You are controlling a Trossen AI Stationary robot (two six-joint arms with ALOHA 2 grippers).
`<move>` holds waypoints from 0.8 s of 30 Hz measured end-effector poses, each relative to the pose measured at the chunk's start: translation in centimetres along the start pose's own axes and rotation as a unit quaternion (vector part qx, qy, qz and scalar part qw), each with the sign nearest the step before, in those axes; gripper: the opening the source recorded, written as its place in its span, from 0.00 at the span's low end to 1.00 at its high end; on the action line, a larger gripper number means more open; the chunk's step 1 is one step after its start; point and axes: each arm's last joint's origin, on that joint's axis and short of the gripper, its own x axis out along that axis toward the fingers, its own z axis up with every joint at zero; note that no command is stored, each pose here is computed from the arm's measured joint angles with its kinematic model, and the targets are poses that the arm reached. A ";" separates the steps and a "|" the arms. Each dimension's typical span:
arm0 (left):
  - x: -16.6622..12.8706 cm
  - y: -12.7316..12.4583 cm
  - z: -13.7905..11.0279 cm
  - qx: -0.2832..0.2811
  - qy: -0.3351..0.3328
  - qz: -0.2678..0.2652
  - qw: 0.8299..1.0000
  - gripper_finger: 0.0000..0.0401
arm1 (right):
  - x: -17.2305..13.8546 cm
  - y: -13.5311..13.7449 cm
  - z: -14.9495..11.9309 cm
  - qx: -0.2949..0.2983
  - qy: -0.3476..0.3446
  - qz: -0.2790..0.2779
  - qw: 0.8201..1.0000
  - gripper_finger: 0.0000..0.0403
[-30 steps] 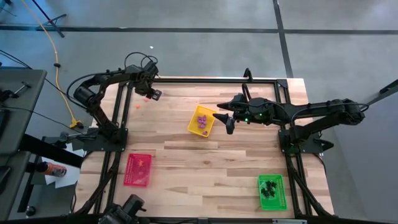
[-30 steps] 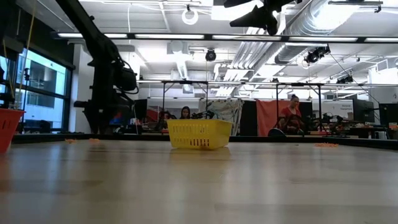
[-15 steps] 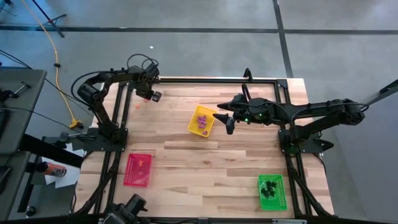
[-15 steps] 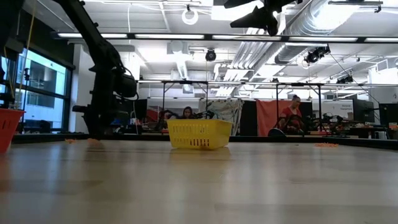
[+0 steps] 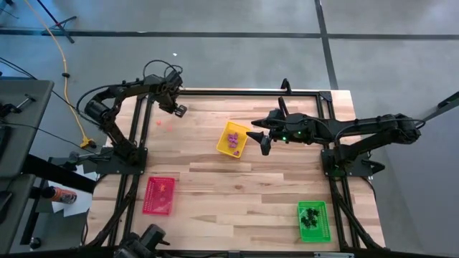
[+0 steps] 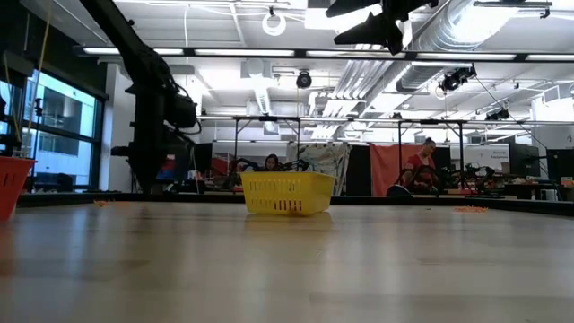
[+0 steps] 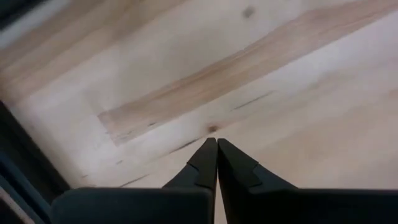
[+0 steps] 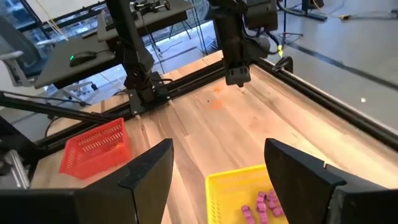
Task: Sort Halloween decoration
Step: Put the orange spider toy into the red bin
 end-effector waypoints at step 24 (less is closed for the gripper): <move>-7.8 -4.0 -8.1 0.060 -0.093 -0.072 0.991 0.04 | 0.0 0.1 0.5 -0.029 -0.026 -0.005 0.999 0.61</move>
